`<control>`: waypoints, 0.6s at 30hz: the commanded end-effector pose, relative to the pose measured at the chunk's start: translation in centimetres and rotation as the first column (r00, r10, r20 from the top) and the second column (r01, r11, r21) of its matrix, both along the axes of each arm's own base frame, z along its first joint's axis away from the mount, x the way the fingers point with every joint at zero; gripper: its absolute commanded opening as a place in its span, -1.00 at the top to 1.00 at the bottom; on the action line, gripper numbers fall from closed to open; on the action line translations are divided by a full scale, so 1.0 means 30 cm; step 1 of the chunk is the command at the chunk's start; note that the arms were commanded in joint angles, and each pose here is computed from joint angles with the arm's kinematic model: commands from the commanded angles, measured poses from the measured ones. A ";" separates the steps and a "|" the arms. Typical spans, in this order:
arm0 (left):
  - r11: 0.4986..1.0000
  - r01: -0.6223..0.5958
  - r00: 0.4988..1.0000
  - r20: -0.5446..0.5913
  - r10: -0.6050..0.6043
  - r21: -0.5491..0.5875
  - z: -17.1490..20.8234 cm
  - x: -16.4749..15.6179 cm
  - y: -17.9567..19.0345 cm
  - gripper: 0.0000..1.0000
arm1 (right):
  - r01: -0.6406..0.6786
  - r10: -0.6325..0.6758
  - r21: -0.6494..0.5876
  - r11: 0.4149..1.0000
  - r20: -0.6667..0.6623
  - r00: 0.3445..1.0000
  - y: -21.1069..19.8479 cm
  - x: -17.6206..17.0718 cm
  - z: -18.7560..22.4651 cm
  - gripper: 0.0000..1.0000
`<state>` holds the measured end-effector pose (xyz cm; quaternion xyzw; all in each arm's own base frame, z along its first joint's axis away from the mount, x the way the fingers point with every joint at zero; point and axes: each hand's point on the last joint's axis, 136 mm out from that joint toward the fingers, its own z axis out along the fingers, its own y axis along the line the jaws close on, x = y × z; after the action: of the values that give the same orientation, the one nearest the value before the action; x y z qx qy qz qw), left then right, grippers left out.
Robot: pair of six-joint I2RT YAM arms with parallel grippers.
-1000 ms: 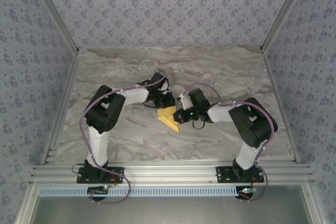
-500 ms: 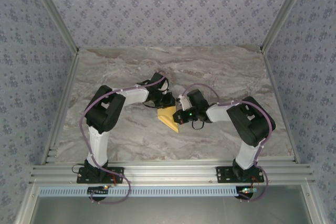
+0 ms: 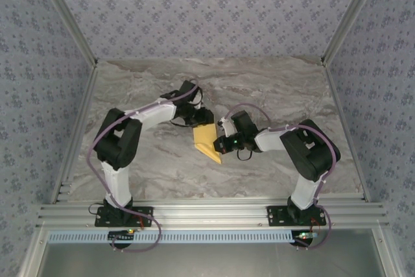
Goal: Fold a paper plane with a square sheet of paper (fold left side to right side)
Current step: Third fold the triangle at the center of the table.
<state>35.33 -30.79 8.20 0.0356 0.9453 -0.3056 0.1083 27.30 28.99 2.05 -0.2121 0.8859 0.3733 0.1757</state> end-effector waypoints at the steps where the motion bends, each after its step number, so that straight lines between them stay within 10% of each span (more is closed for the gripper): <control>1: 1.000 -0.015 0.998 0.068 0.015 0.001 0.109 -0.018 0.061 0.26 | -0.005 -0.005 -0.115 0.993 -0.086 0.996 -0.067 -0.080 -0.109 1.00; 18: 0.988 -0.003 1.000 0.004 0.003 -0.155 -0.056 -0.262 -0.007 0.73 | -0.028 0.015 -0.131 0.991 -0.095 0.995 -0.062 -0.089 -0.127 1.00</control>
<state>26.36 -29.63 5.82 0.0254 0.9325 -0.3477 0.0948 27.23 29.03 2.03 -0.2216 0.8837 0.3715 0.1785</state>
